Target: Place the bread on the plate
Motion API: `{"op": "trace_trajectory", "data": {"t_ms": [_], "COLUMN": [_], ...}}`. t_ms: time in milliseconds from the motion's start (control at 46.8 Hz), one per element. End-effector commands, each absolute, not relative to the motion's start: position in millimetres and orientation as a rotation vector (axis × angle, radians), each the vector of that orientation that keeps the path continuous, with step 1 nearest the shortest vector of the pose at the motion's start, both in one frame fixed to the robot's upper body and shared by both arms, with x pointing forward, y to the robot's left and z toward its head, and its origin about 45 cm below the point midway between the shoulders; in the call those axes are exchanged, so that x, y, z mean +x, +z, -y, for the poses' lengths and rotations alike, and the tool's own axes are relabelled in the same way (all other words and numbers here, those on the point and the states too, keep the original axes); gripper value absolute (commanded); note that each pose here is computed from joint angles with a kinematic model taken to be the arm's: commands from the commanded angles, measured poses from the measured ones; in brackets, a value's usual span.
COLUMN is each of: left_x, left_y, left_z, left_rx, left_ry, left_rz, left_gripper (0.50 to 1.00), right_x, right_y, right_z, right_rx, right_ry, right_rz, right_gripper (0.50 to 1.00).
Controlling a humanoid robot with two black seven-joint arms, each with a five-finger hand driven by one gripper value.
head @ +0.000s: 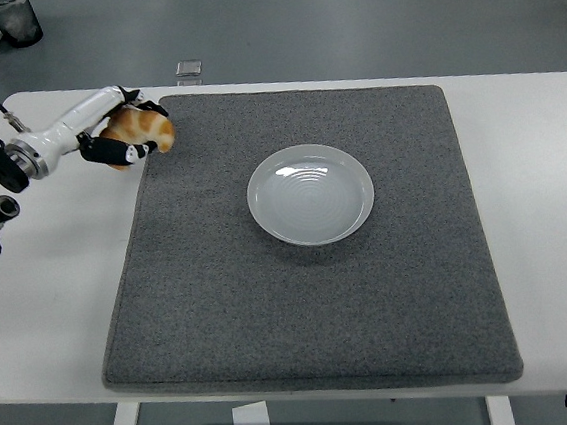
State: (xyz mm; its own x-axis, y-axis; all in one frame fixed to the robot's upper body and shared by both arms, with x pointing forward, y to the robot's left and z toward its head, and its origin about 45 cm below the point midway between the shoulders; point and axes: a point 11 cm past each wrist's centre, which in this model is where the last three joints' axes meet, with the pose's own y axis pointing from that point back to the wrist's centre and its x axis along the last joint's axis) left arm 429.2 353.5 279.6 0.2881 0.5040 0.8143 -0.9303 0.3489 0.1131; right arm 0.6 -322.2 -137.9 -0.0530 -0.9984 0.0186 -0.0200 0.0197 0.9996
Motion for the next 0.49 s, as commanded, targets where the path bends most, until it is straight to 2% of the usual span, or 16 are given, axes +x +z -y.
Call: {"op": "trace_trajectory", "data": {"t_ms": [0,107,256,385,470], "left_x": [438,452,467,476,484], "left_y": [302,333,375,403,401], "left_z": [-375,-393,-394,-374,-341], "left_rx": [0.694,0.709,0.688,0.655,0.626], "left_ry": [1.103,1.128,1.128,1.095,1.039], "left_rz": [0.816,0.848,0.887,0.937,0.95], "left_gripper": [0.5,0.5,0.5,0.5,0.5], "right_x": [0,0,0,0,0], "right_y": [-138,-138,-138,-138,-138], "right_z": [322,322,322,322,322], "right_rx": [1.184,1.184,1.184,1.184,1.184], "right_ry": [-1.224,-1.224,-1.224,-1.224,-1.224], "right_rz": [1.272,1.272,1.272,1.272,1.272], "right_gripper": [0.952,0.952,0.952,0.952,0.952]}}
